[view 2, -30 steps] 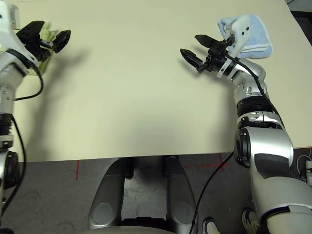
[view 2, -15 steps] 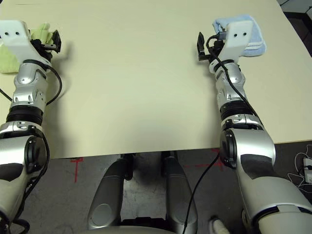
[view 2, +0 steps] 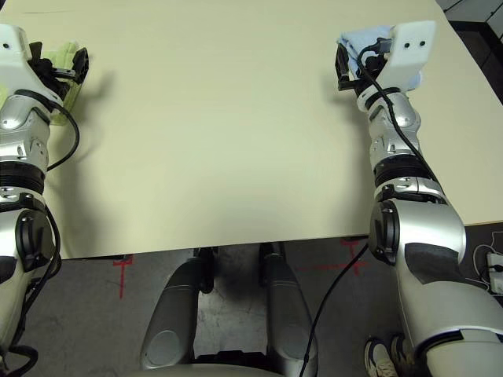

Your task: Fold the towel and set it aside.

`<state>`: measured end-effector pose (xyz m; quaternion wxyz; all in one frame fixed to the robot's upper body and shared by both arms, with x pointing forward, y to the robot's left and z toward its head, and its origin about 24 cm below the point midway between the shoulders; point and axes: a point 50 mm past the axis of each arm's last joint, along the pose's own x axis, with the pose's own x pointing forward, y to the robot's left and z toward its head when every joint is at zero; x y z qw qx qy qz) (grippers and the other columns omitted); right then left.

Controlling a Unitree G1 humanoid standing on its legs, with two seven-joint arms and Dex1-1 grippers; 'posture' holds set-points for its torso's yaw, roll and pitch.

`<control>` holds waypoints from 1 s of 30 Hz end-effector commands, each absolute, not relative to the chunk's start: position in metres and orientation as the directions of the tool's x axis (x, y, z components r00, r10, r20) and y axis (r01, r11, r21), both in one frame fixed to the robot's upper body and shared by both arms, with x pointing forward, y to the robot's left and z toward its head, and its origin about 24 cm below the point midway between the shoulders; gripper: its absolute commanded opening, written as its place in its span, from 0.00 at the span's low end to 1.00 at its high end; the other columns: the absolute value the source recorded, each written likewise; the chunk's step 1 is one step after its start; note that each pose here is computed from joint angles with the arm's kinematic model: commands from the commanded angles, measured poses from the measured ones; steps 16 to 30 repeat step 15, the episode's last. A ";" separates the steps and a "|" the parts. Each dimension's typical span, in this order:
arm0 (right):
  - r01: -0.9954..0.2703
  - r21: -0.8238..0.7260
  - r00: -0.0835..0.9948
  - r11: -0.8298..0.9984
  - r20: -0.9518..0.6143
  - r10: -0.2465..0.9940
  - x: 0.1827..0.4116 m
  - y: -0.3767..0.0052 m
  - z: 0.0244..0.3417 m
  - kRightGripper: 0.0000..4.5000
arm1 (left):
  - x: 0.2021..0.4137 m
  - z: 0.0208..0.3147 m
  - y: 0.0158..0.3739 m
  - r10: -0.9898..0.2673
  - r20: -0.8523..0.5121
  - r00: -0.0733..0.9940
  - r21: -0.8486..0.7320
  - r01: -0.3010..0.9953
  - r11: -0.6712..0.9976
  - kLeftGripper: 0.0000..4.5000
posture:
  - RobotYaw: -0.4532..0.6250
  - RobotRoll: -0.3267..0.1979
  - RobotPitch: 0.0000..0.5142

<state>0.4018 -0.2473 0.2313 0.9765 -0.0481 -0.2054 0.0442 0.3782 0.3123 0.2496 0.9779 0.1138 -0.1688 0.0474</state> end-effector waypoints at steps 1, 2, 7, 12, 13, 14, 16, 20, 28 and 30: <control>-0.061 -0.091 0.921 0.994 0.378 0.091 0.401 -0.254 0.228 1.00 | 0.374 0.245 0.321 0.108 0.343 0.933 0.176 -0.177 0.968 1.00 | 0.36 0.62 0.60; -0.058 -0.087 0.923 0.994 0.375 0.087 0.401 -0.254 0.227 1.00 | 0.374 0.244 0.321 0.117 0.345 0.931 0.177 -0.187 0.966 1.00 | 0.37 0.62 0.61; -0.052 -0.080 0.927 0.995 0.367 0.078 0.402 -0.253 0.224 1.00 | 0.374 0.243 0.319 0.159 0.377 0.913 0.165 -0.235 0.958 1.00 | 0.37 0.62 0.61; -0.005 -0.078 0.927 0.997 0.374 0.034 0.400 -0.258 0.223 1.00 | 0.373 0.239 0.321 0.187 0.376 0.908 0.158 -0.261 0.952 1.00 | 0.36 0.62 0.61; -0.005 -0.078 0.927 0.997 0.374 0.034 0.400 -0.258 0.223 1.00 | 0.372 0.238 0.322 0.187 0.371 0.910 0.166 -0.263 0.951 1.00 | 0.36 0.62 0.61; -0.007 -0.079 0.927 0.997 0.374 0.036 0.400 -0.258 0.223 1.00 | 0.372 0.236 0.323 0.188 0.366 0.911 0.168 -0.264 0.950 1.00 | 0.36 0.62 0.61; -0.008 -0.080 0.926 0.997 0.376 0.038 0.400 -0.257 0.223 1.00 | 0.371 0.236 0.325 0.188 0.363 0.913 0.169 -0.263 0.950 1.00 | 0.37 0.62 0.60; -0.008 -0.080 0.926 0.997 0.376 0.038 0.400 -0.257 0.223 1.00 | 0.371 0.236 0.325 0.188 0.363 0.913 0.169 -0.263 0.950 1.00 | 0.37 0.62 0.60; -0.008 -0.080 0.926 0.997 0.376 0.038 0.400 -0.257 0.223 1.00 | 0.371 0.236 0.325 0.188 0.363 0.913 0.169 -0.263 0.950 1.00 | 0.37 0.62 0.60; -0.008 -0.080 0.926 0.997 0.376 0.038 0.400 -0.257 0.223 1.00 | 0.371 0.236 0.325 0.188 0.363 0.913 0.169 -0.263 0.950 1.00 | 0.37 0.62 0.60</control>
